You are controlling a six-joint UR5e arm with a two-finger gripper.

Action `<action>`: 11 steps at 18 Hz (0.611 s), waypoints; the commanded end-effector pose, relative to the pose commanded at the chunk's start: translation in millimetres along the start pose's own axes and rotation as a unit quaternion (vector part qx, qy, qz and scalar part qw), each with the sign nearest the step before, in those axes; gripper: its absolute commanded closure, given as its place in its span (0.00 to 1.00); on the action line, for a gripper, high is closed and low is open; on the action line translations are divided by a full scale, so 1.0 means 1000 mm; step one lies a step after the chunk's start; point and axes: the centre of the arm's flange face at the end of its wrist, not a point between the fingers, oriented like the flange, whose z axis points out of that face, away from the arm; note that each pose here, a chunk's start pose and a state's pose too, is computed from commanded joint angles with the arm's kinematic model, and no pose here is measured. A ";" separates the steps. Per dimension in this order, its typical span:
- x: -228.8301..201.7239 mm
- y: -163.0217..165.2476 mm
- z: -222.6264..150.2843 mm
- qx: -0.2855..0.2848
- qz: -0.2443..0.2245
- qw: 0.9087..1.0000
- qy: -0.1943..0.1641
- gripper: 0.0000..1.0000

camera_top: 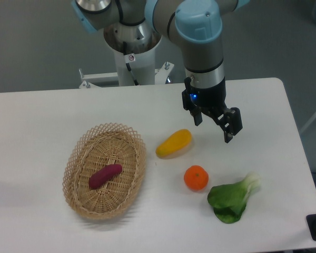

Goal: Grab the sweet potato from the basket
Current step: 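Move the open gripper over the basket toward the purple sweet potato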

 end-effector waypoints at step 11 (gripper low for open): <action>0.043 -0.012 0.012 0.022 -0.073 0.997 0.013 0.00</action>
